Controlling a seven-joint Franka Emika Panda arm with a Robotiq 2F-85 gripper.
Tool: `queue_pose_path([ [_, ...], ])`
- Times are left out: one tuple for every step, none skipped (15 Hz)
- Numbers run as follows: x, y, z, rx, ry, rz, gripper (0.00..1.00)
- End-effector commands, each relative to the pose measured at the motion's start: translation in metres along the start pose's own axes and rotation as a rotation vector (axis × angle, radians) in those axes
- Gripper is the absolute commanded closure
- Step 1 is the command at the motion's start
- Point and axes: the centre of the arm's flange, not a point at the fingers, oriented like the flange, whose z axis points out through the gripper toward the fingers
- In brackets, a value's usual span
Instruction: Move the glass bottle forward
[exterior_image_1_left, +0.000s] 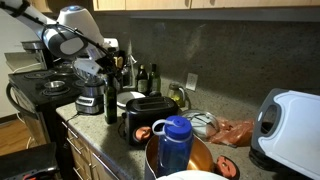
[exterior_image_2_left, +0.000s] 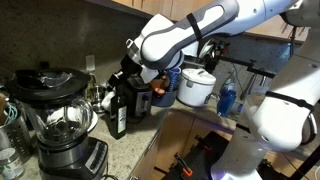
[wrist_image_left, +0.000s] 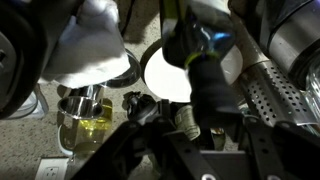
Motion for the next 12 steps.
queue_pose_path([
  [0.004,-0.005,-0.013,-0.004,0.055,-0.004,0.12],
  [0.004,-0.006,-0.014,-0.004,0.06,-0.005,0.04],
  [0.005,-0.006,-0.015,-0.004,0.064,-0.004,0.0],
  [0.005,-0.006,-0.016,-0.002,0.067,-0.005,0.0],
  [0.005,-0.007,-0.016,-0.001,0.068,-0.005,0.0],
  [0.005,-0.008,-0.017,0.001,0.066,-0.002,0.0],
  [0.005,-0.009,-0.017,0.003,0.06,0.002,0.0],
  [0.004,-0.009,-0.018,0.005,0.038,0.014,0.0],
  [0.017,0.013,-0.017,0.017,-0.001,0.042,0.0],
  [0.022,0.023,-0.017,0.02,-0.037,0.058,0.0],
  [0.026,0.034,-0.018,0.029,-0.066,0.076,0.0],
  [0.034,0.05,-0.021,0.025,-0.097,0.099,0.0],
])
